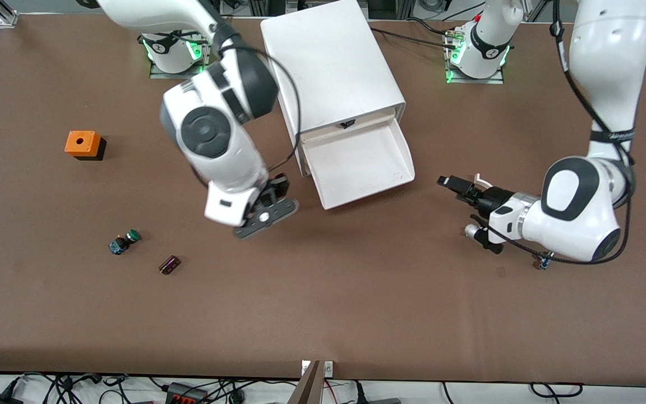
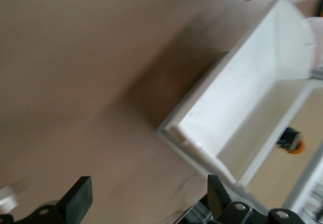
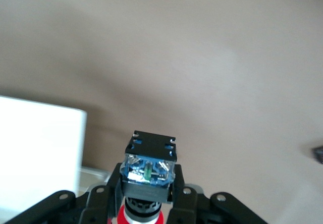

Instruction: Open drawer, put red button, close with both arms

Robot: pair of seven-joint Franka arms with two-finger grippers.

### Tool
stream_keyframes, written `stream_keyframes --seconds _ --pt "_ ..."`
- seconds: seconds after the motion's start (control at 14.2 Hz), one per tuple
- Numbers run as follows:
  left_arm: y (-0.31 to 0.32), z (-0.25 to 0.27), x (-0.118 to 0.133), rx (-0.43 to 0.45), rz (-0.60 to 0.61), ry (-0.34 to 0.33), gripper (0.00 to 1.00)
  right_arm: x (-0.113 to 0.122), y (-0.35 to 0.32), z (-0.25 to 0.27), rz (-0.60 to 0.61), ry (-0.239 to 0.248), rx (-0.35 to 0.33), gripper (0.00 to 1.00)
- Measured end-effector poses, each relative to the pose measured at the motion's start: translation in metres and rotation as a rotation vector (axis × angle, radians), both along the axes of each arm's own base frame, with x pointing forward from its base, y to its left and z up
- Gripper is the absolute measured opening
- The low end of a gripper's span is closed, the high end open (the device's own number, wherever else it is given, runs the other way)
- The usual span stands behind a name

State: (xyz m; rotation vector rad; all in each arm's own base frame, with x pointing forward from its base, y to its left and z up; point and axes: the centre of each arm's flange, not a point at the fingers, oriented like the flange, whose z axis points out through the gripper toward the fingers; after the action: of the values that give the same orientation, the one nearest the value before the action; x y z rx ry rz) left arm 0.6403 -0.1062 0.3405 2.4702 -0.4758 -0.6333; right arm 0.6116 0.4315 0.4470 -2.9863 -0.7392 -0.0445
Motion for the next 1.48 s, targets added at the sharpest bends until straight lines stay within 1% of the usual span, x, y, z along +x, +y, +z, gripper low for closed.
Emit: stream_keyframes --seconds 0.21,0.28,0.35,0.49,0.7,0.99,1.27,1.48 --pt "0.036 0.025 -0.002 0.252 -0.072 -0.066 1.00 -0.027 0.046 -0.002 -0.024 -0.026 0.029 0.41" --pt "0.049 0.030 -0.001 0.320 -0.086 -0.083 1.00 -0.035 0.060 -0.006 -0.040 -0.031 0.039 0.41" --pt "0.060 0.035 0.001 0.359 -0.088 -0.096 1.00 -0.044 0.075 -0.010 -0.054 -0.039 0.052 0.41" --pt "0.078 0.042 0.004 0.393 -0.061 -0.108 1.00 -0.062 0.105 -0.024 -0.061 -0.051 0.073 0.41" --pt "0.089 0.043 0.005 0.459 -0.034 -0.102 1.00 -0.079 0.130 -0.053 -0.041 -0.040 0.068 0.41" --pt "0.076 0.043 0.004 0.475 -0.040 -0.103 1.00 -0.095 0.148 -0.083 -0.012 -0.017 0.045 0.41" --pt "0.076 0.043 0.004 0.476 -0.039 -0.103 1.00 -0.097 0.155 -0.105 -0.006 -0.015 0.042 0.41" --pt "0.076 0.043 0.004 0.476 -0.039 -0.103 1.00 -0.098 0.157 -0.107 -0.004 -0.016 0.043 0.41"
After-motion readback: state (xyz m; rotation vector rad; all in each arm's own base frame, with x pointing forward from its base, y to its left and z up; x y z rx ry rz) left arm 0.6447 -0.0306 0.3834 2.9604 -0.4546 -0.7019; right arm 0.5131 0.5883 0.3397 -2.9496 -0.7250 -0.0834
